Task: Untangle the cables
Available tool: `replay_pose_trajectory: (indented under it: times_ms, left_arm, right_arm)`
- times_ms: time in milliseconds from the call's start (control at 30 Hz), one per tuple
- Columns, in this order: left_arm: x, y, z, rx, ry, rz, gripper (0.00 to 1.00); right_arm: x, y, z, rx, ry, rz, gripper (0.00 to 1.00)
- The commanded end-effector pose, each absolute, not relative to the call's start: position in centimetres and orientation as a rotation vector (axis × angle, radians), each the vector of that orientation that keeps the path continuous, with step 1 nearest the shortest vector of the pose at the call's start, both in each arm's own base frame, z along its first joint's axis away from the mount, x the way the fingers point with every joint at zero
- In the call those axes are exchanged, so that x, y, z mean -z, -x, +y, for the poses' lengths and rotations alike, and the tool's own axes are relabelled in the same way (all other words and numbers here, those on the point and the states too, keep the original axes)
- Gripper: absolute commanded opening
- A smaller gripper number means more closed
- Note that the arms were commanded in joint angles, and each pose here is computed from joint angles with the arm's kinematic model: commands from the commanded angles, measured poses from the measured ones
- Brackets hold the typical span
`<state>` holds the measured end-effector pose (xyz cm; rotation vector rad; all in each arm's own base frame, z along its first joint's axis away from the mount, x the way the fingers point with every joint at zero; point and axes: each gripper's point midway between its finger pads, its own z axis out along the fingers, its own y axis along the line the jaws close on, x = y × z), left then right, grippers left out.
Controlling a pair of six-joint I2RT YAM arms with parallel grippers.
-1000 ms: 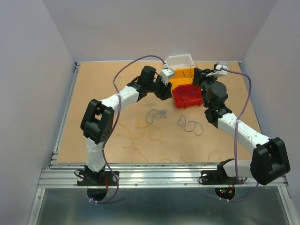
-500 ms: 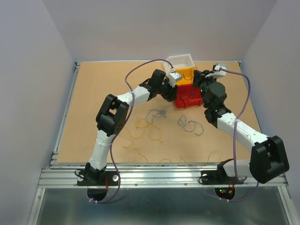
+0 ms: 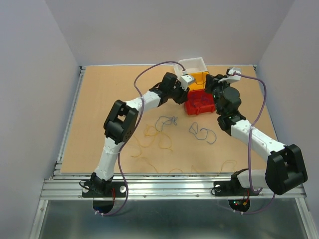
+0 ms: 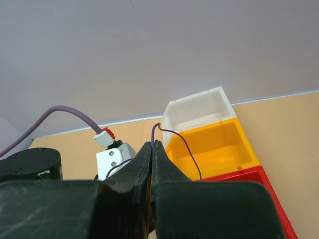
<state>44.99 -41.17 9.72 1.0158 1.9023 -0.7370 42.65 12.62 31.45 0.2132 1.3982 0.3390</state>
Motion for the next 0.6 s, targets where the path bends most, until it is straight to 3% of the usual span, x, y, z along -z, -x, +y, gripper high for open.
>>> replay_pose_trajectory:
  times_ms: [0, 200, 567]
  left_arm:
    - [-13.1, -45.8, -42.8, 0.747, -1.036, 1.786, 0.26]
    - [-13.4, -44.6, -43.8, 0.778, -1.091, 1.765, 0.01]
    - [-14.7, -44.4, -43.2, 0.757, -1.085, 1.740, 0.00]
  right_arm:
    - [-31.9, -42.5, 12.3, -0.362, -0.235, 1.361, 0.01]
    - [-30.8, -42.7, 12.0, -0.357, -0.272, 1.380, 0.00]
    - [-27.2, -43.2, 9.8, -0.255, -0.366, 1.460, 0.01]
